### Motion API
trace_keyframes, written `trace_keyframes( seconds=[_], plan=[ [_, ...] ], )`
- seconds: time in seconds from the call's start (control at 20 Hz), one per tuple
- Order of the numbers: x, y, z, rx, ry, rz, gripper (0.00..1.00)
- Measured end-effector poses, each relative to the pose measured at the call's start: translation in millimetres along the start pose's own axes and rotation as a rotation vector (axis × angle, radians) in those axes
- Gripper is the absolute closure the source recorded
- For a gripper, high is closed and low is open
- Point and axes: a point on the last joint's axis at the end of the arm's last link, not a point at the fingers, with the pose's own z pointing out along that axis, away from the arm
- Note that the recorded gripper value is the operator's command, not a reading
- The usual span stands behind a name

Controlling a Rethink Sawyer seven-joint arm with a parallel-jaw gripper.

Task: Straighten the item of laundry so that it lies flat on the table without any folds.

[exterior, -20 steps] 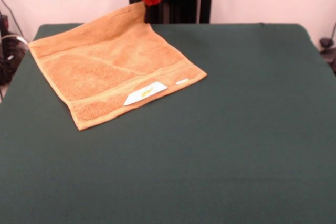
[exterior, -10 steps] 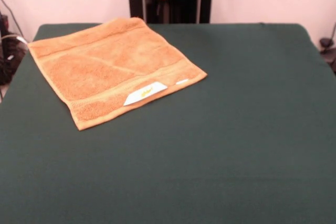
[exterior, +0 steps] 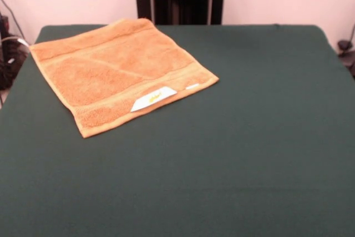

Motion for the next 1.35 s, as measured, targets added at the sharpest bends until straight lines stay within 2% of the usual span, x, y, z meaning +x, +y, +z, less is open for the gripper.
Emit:
trace_keyframes(
  seconds=[0.1,0.3,0.4,0.45,0.5,0.7,0.95,1.35],
  plan=[
    [-5.8,0.7,-13.6,-0.027,0.007,0.013,0.0],
    [-44.5,4.4,-38.7,-0.11,-0.101,0.054,0.0],
    [-61.6,7.7,-46.8,-0.135,-0.168,0.062,0.0],
    [-76.7,11.6,-54.0,-0.156,-0.233,0.067,0.0],
    [-81.2,12.9,-56.2,-0.162,-0.253,0.068,0.0],
    [-123.9,27.6,-82.3,-0.218,-0.456,0.069,0.0],
    [-164.5,42.8,-110.6,-0.263,-0.628,0.068,0.0],
    [-180.3,50.8,-121.9,-0.273,-0.672,0.063,0.0]
  ],
)
